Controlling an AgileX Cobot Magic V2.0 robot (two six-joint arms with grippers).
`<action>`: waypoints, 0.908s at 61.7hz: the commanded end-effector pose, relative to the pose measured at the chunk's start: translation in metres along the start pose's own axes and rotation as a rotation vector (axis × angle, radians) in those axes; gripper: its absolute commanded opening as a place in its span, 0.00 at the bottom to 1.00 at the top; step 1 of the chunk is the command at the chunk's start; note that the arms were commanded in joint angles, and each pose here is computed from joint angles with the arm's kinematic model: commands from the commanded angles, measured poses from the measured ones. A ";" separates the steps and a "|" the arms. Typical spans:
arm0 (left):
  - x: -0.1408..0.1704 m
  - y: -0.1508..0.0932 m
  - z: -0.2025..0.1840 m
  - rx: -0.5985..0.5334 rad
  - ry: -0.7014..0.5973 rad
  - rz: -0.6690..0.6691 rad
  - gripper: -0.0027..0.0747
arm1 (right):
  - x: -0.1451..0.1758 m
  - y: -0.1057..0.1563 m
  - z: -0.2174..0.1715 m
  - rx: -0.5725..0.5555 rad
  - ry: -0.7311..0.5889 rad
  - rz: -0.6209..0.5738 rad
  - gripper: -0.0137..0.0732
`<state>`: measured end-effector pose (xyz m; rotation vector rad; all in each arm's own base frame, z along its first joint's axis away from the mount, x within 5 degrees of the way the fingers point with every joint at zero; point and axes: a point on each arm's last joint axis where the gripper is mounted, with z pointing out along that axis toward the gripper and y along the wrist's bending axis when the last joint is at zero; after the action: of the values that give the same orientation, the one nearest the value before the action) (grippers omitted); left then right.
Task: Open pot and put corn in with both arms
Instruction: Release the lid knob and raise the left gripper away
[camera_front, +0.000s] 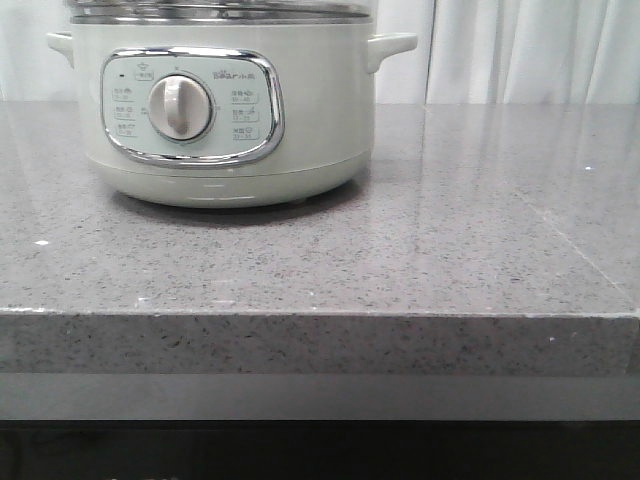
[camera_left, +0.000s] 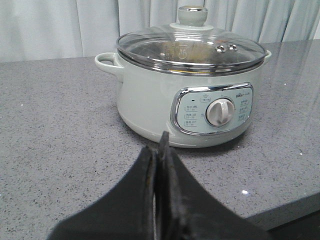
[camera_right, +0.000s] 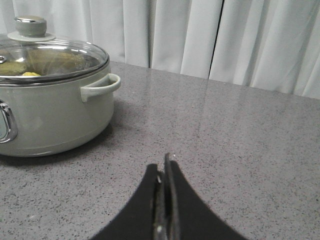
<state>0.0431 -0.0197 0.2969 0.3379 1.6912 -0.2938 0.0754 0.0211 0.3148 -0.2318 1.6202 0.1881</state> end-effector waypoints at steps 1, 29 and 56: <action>-0.016 0.000 -0.002 -0.003 -0.110 -0.019 0.01 | -0.015 -0.002 -0.002 0.016 -0.102 -0.014 0.02; -0.015 0.001 -0.002 -0.008 -0.139 -0.014 0.01 | -0.015 -0.002 -0.002 0.016 -0.102 -0.014 0.02; 0.069 0.016 0.008 -0.331 -0.115 -0.088 0.01 | -0.015 -0.002 -0.002 0.017 -0.102 -0.014 0.02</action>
<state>0.0475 -0.0063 0.2215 0.0570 1.7120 -0.0975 0.0754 0.0211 0.3148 -0.2318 1.6202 0.1881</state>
